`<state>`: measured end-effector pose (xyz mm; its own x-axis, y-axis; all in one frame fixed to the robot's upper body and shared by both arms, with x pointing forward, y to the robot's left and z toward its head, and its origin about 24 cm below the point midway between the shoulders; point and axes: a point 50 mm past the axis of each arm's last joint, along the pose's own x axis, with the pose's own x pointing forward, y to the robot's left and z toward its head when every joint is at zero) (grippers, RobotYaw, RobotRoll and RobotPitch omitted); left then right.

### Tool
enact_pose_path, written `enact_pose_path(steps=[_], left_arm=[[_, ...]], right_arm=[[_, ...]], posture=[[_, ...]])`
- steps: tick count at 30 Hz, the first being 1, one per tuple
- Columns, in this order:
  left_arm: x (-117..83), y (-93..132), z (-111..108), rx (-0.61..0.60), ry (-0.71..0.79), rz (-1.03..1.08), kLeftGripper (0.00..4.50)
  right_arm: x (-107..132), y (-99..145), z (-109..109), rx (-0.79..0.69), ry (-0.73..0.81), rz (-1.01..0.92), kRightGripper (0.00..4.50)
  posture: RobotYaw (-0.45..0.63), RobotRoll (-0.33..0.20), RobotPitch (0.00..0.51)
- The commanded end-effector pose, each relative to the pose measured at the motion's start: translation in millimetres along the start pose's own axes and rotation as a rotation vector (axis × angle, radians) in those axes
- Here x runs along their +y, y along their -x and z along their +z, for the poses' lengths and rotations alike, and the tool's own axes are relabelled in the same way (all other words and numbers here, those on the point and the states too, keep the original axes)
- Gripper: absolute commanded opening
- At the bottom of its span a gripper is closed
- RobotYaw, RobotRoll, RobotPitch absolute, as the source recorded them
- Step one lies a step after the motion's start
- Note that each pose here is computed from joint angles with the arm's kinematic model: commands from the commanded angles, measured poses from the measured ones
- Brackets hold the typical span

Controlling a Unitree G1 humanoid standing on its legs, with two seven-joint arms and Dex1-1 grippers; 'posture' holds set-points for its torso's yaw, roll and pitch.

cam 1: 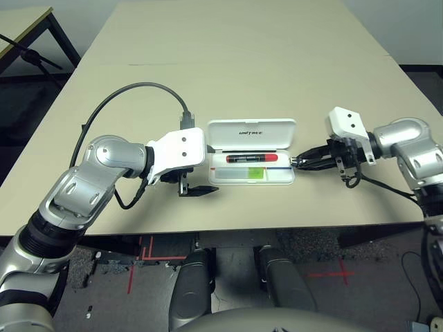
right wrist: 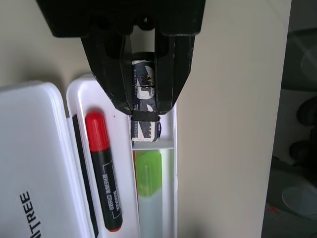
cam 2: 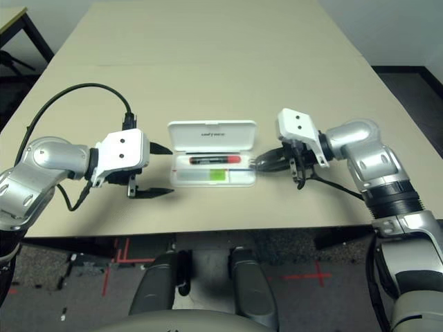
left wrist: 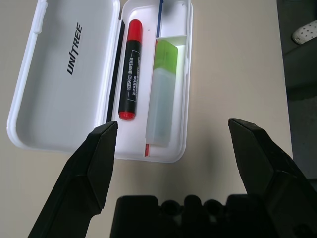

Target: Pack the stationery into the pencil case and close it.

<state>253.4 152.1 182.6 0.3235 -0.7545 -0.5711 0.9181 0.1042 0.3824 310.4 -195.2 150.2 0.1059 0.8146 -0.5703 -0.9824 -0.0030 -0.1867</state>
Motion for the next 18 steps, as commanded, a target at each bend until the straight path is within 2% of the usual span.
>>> enact_pose_path(steps=[1,10,14,18], left_arm=[[-2.6,0.4,-4.4,0.018,0.008,0.002,4.5],[-4.6,1.1,-9.1,0.027,0.017,0.008,4.5],[-4.7,1.0,-10.8,0.029,0.018,0.009,4.5],[-4.4,-0.1,-11.0,0.029,0.016,0.01,4.5]], right_arm=[[-0.7,-7.7,-1.5,0.015,0.016,0.025,0.33],[-1.0,-23.4,-4.9,0.028,0.045,0.053,0.33],[-1.8,-24.6,-3.5,0.012,0.06,0.042,1.65],[-3.1,-17.1,0.5,-0.003,0.079,0.023,3.23]], posture=[[0.01,0.0,0.148],[0.02,0.0,0.145],[0.02,0.0,0.145],[0.01,0.0,0.138]])
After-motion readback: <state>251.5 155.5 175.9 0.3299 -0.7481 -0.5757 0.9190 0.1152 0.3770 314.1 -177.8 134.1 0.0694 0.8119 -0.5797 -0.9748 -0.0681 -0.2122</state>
